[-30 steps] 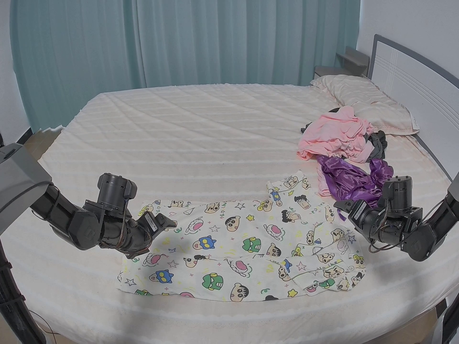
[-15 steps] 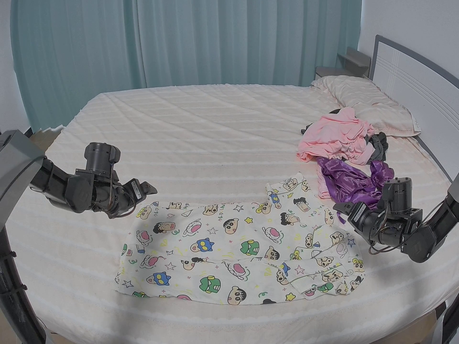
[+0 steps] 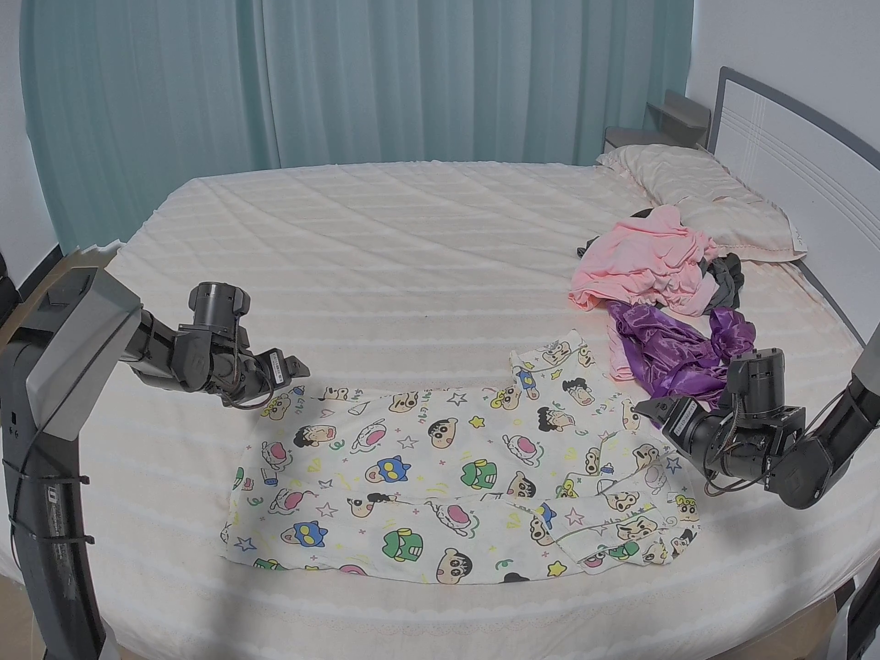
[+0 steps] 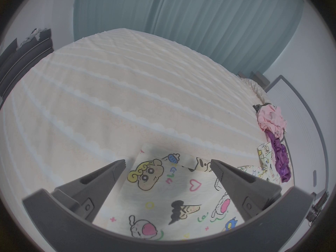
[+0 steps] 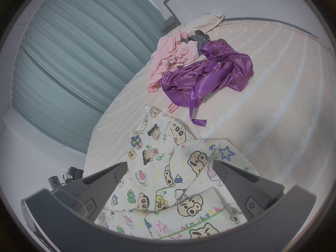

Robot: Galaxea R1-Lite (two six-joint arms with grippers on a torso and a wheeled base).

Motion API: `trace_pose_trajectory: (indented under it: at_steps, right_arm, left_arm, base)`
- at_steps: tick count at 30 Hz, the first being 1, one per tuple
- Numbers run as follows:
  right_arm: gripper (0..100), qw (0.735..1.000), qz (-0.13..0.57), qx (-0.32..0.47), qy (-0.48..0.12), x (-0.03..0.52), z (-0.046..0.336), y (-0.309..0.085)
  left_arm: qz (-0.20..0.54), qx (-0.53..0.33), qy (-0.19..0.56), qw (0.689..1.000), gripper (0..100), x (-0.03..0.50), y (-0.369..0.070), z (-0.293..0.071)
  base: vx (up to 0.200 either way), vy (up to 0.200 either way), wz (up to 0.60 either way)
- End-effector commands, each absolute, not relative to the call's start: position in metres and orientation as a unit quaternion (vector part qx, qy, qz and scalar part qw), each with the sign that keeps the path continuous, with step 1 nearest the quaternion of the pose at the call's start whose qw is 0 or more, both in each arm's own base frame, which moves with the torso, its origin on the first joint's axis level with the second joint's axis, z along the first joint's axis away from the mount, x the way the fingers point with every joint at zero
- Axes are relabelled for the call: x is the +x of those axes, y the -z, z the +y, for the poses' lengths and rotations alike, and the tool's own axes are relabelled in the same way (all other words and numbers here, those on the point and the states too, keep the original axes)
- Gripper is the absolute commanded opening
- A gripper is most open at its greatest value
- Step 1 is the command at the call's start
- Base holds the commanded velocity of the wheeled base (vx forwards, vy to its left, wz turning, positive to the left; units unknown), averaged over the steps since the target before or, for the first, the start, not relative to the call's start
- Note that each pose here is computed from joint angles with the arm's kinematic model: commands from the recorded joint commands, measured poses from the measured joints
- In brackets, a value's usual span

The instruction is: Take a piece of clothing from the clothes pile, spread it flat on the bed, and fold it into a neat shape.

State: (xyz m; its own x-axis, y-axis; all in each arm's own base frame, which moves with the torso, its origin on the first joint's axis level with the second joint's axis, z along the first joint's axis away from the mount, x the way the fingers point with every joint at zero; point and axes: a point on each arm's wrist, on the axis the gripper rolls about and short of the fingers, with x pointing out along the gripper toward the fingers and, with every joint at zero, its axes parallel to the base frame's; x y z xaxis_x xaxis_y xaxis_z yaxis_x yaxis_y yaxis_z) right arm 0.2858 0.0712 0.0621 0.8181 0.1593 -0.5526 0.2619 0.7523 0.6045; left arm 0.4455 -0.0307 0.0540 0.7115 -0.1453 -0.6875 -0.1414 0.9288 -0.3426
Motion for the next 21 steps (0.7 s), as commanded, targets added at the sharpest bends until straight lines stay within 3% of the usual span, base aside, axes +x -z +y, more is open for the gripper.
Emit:
trace_pose_trajectory:
  at_steps: [1,17,18,21]
  right_arm:
    - [100,0.886,0.306,0.348,0.031,0.287,0.072,-0.058]
    - [100,0.885,0.306,0.349,0.030,0.288,0.072,-0.058]
    - [100,0.886,0.305,0.349,0.030,0.288,0.072,-0.058]
    - [100,0.885,0.309,0.348,0.032,0.289,0.072,-0.055]
  left_arm:
    - [0.399,-0.185,-0.001,0.898,100,0.454,-0.027,-0.032]
    - [0.397,-0.193,0.002,0.897,100,0.465,-0.019,-0.033]
    - [0.398,-0.193,0.004,0.897,0,0.465,-0.019,-0.033]
    - [0.399,-0.197,0.003,0.895,0,0.466,-0.015,-0.033]
  base:
    - [0.000,0.000,0.00]
    - [0.000,0.000,0.00]
    - [0.000,0.000,0.00]
    - [0.000,0.000,0.00]
